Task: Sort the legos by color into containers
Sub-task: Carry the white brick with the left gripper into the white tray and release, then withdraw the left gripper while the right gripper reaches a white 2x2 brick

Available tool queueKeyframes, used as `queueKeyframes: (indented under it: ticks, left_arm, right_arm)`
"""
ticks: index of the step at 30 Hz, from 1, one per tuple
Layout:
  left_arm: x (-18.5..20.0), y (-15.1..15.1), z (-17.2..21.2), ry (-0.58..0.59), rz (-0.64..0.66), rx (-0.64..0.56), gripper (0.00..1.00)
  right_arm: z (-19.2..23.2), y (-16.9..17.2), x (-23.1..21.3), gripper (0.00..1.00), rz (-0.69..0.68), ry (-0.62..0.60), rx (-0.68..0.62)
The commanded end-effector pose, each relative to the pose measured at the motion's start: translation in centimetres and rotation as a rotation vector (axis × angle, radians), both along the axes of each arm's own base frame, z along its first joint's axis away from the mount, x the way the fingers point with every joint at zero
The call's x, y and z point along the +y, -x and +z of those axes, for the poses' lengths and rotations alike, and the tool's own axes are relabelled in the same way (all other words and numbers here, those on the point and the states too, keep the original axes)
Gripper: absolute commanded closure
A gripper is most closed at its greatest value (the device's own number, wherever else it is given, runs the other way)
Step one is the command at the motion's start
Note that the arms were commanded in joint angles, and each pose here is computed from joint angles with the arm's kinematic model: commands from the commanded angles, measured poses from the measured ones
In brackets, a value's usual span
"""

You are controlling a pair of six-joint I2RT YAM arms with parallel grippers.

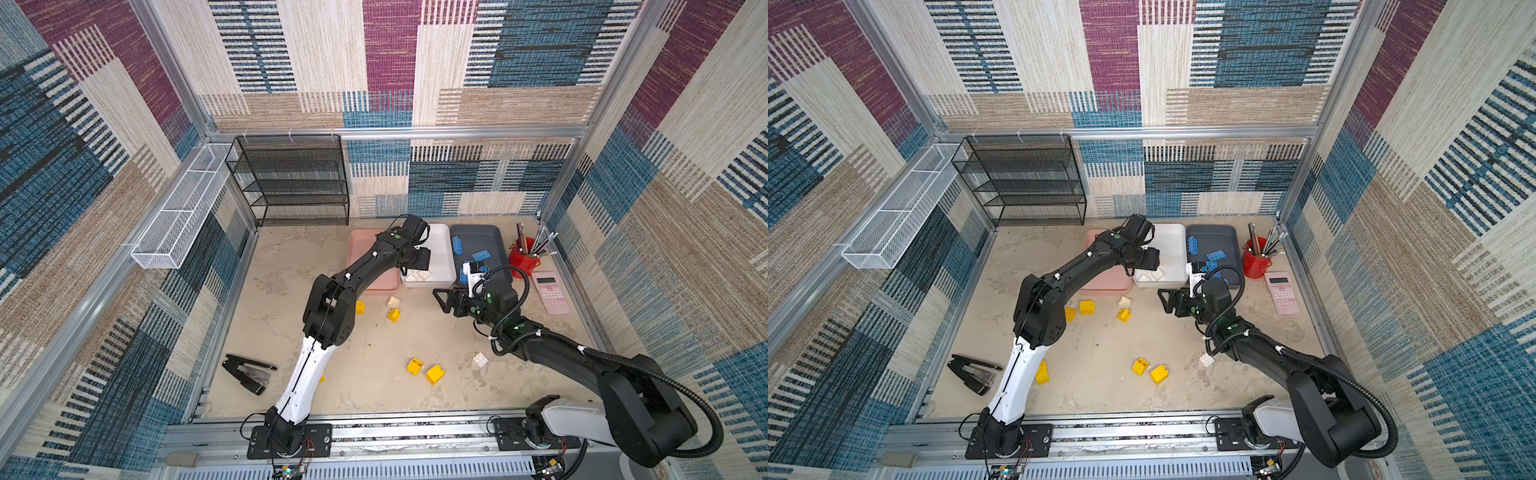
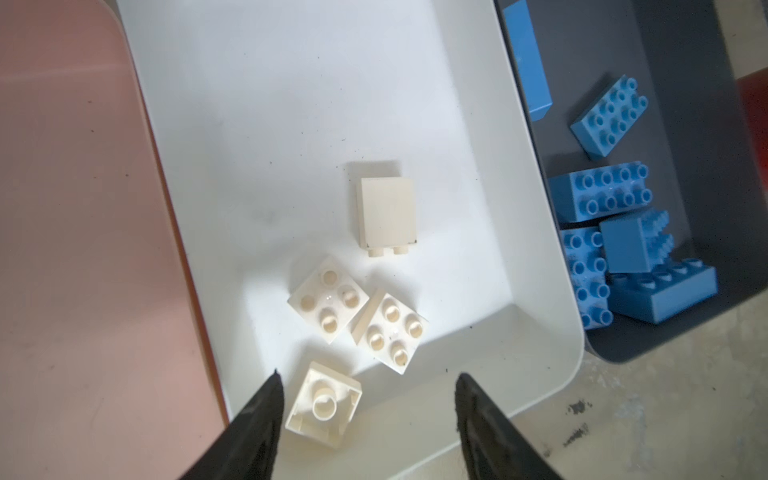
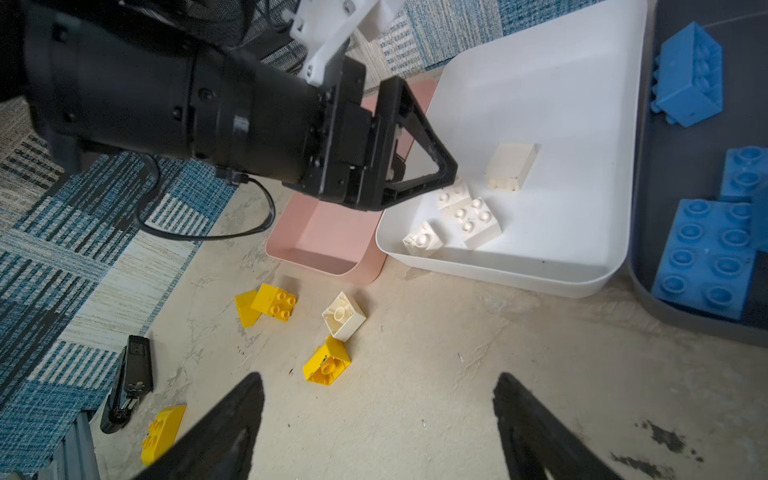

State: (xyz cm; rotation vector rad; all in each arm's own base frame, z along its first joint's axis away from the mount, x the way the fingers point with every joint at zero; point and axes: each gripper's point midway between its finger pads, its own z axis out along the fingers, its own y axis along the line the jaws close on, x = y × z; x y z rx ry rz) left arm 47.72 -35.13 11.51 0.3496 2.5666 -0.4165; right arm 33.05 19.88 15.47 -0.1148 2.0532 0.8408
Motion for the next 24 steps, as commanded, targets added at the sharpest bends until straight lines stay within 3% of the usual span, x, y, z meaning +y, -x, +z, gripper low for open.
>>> queueKeyframes:
  ticks: [1,7,13,24]
  left_arm:
    - [0.8,0.7,2.4,0.022,0.014,-0.043,0.32]
    - [2.5,3.4,5.5,0.111,0.048,-0.105,0.32]
    - [4.3,8.0,6.8,0.19,0.067,-0.137,0.34]
    - [8.4,16.4,2.8,0.226,0.079,-0.094,0.37]
  right_arm:
    - [0.4,0.2,-0.7,0.12,-0.033,0.029,0.017]
    - [0.4,1.9,-2.9,0.11,-0.074,0.15,0.101]
    - [-1.6,5.6,-6.1,0.12,-0.167,0.224,0.247]
    - [-5.0,9.7,-8.2,0.13,-0.33,0.203,0.469]
